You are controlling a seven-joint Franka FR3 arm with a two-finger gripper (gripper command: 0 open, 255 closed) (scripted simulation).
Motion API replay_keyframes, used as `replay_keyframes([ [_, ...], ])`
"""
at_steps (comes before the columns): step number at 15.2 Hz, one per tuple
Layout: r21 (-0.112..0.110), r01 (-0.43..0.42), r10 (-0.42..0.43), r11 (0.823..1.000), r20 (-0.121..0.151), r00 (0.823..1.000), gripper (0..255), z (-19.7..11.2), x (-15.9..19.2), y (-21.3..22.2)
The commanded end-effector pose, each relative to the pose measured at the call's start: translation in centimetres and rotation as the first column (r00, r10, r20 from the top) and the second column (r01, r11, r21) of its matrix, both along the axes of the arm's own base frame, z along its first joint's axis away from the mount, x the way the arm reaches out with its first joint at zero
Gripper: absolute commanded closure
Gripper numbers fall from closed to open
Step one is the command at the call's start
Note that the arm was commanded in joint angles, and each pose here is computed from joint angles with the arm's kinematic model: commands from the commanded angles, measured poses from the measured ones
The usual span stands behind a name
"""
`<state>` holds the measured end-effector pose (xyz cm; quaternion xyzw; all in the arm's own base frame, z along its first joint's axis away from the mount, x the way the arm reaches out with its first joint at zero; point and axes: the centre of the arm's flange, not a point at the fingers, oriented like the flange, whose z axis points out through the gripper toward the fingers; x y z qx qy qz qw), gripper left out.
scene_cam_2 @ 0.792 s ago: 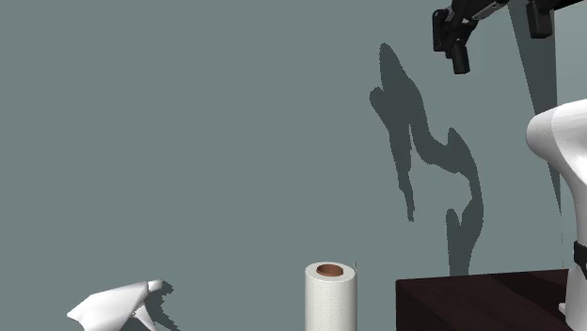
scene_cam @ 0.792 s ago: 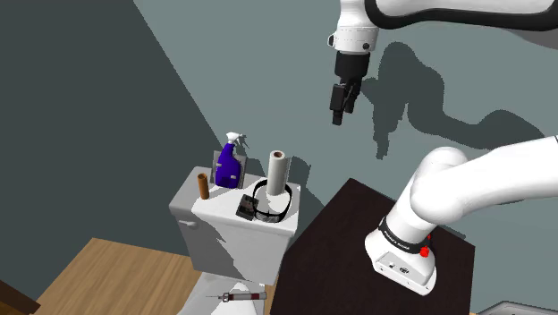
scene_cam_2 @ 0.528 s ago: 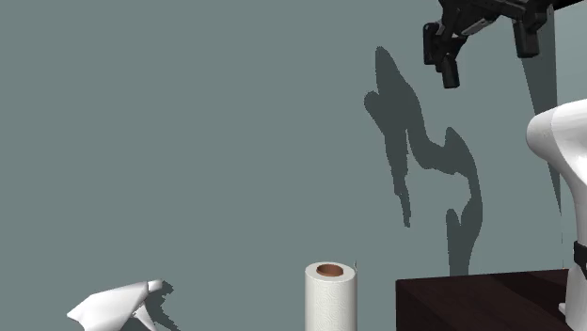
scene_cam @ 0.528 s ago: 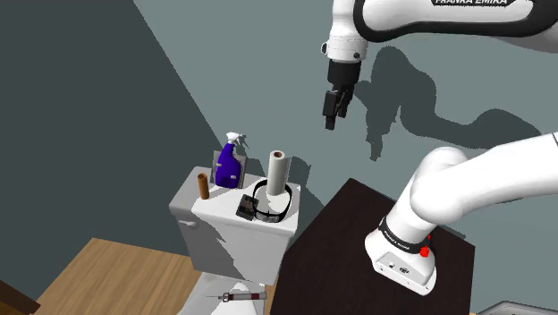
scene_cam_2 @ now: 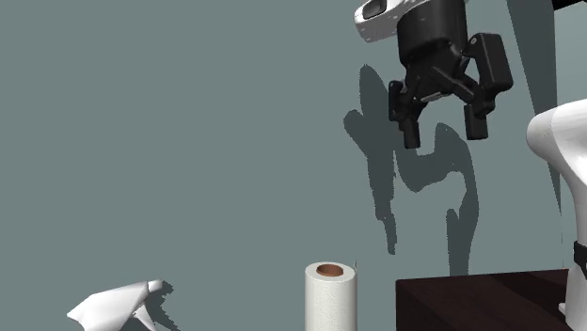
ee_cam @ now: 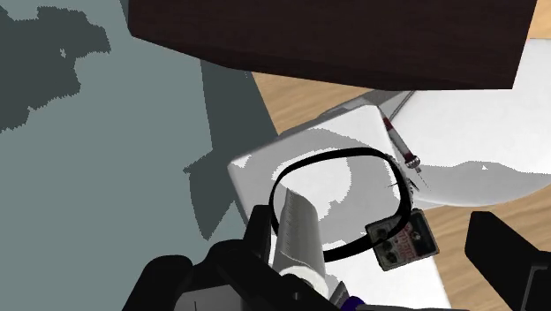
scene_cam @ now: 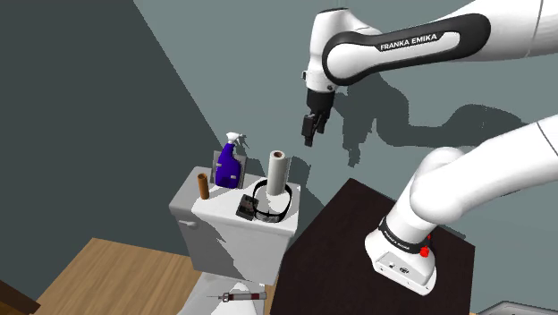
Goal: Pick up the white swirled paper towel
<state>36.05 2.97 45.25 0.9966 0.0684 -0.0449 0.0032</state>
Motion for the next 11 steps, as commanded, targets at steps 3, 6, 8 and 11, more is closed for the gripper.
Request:
replay_keyframes([
  [3, -0.004, -0.014, 0.014, 1.0, 0.028, 1.0, 0, -4.1, 2.8, -0.5],
  [6, -0.007, -0.024, 0.024, 1.0, 0.046, 0.999, 0, -7.2, 5.0, -0.7],
  [8, -0.009, -0.031, 0.031, 0.999, 0.058, 0.998, 0, -9.3, 6.4, -0.9],
  [11, -0.012, -0.04, 0.041, 0.999, 0.076, 0.996, 0, -12.3, 8.6, -1.1],
])
